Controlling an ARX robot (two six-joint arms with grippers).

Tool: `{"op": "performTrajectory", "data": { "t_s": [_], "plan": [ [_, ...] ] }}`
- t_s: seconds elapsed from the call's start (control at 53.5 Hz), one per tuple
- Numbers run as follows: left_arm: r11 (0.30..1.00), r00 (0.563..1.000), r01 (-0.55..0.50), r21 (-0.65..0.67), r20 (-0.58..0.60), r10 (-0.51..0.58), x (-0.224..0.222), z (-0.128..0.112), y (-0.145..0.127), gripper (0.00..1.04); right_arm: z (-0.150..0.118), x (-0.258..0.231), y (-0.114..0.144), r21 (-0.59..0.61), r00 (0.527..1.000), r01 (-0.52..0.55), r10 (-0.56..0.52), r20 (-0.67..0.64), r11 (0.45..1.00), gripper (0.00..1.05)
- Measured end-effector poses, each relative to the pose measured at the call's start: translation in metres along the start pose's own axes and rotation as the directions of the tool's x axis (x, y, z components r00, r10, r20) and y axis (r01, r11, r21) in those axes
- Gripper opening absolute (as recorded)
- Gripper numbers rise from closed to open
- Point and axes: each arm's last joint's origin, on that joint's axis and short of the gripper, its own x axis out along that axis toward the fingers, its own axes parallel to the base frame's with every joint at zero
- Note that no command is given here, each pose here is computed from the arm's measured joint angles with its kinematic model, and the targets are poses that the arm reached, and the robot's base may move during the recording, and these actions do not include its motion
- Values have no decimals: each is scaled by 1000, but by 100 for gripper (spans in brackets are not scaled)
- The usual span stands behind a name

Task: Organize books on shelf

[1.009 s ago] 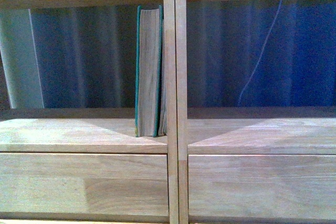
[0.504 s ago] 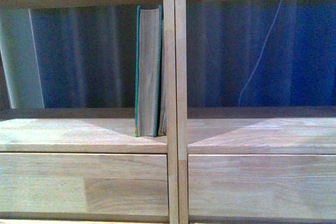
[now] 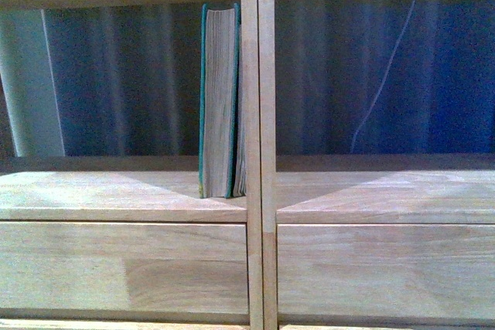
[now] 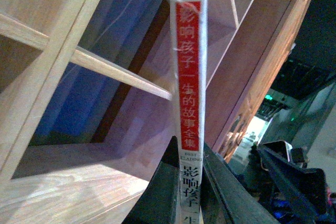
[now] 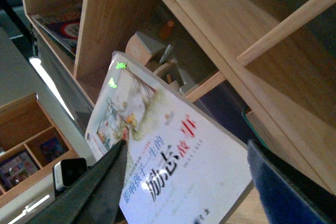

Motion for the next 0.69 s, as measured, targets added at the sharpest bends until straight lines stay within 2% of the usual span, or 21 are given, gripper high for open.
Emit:
{"op": "performTrajectory", "data": {
  "t_s": [0.093,0.131,0.206,0.28,0.43,0.561,0.691],
  "plan": [
    [996,998,-67,59,-10,68,-13,7,3,7,10,-13,-21,-72,998,61,-60,17,996,95],
    [990,995,-100,96,-8,102,-20,11,1,7,13,-19,-30,-114,995,103,-101,26,988,99],
    [964,980,-194,183,-5,198,-36,15,-2,7,20,-30,-46,-200,986,167,-160,52,965,98],
    [902,944,-323,286,25,330,-55,15,3,7,26,-42,-57,-274,976,218,-199,93,937,98],
    [689,849,-502,523,146,508,-97,16,14,7,28,-63,-78,-313,960,275,-245,134,909,98],
    [563,792,-552,615,175,585,-122,17,23,7,24,-73,-88,-303,951,306,-277,136,903,98],
    [504,759,-558,660,159,632,-135,13,38,7,21,-75,-90,-299,951,307,-278,135,904,98]
  ]
}}
